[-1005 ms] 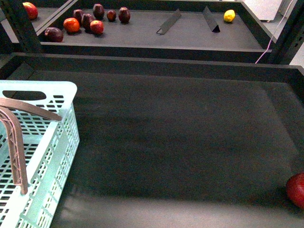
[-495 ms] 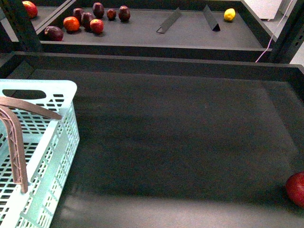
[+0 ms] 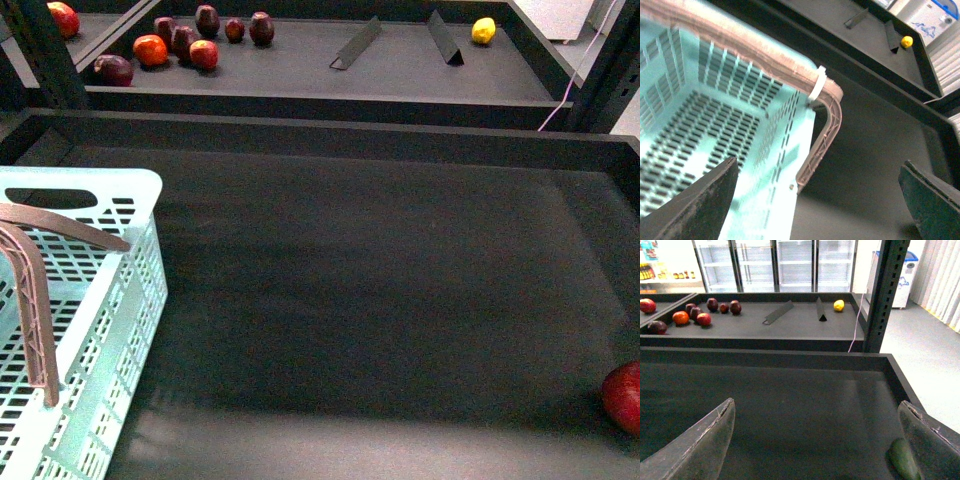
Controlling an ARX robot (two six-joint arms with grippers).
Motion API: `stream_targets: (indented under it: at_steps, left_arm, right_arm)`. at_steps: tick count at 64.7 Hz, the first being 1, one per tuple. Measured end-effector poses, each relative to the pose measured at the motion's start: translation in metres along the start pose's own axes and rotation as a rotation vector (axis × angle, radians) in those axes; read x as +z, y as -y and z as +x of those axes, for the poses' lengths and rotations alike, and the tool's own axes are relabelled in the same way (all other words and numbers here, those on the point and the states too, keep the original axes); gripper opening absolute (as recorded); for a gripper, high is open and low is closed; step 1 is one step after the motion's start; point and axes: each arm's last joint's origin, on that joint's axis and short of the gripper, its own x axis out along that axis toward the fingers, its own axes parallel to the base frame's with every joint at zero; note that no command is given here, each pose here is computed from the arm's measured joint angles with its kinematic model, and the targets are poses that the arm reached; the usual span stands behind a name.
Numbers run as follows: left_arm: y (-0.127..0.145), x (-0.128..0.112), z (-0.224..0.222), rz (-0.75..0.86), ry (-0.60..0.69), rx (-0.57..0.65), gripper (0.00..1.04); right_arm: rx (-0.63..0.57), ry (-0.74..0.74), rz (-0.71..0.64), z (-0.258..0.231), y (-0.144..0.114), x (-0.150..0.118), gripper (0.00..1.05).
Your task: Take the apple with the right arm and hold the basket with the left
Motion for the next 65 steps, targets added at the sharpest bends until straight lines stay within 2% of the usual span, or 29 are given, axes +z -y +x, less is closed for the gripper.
stream_targets:
  at_steps: [7, 12, 19, 26, 41, 52, 65]
  left_arm:
    - [0.005, 0.018, 0.011, -0.180, 0.003, -0.039, 0.98]
    - [-0.002, 0.037, 0.025, -0.354, 0.013, -0.053, 0.98]
    - [-0.019, 0.057, 0.056, -0.542, 0.027, 0.001, 0.98]
    - [-0.031, 0.062, 0.084, -0.631, 0.002, 0.058, 0.98]
    - [-0.052, 0.071, 0.134, -0.713, -0.040, 0.144, 0.98]
    - [-0.050, 0.082, 0.152, -0.714, -0.029, 0.162, 0.98]
    - [-0.044, 0.080, 0.162, -0.706, -0.046, 0.189, 0.97]
  right_arm:
    - [0.000, 0.000, 0.000, 0.000, 0.000, 0.000, 0.96]
    - [0.000, 0.000, 0.000, 0.000, 0.000, 0.000, 0.96]
    - [0.000, 0.000, 0.000, 0.000, 0.000, 0.000, 0.96]
    - [0.000, 0.000, 0.000, 0.000, 0.000, 0.000, 0.96]
    - [0.000, 0.000, 0.000, 0.000, 0.000, 0.000, 0.96]
    - [0.000, 0.000, 0.000, 0.000, 0.000, 0.000, 0.96]
    - [0.000, 0.000, 0.000, 0.000, 0.000, 0.000, 0.96]
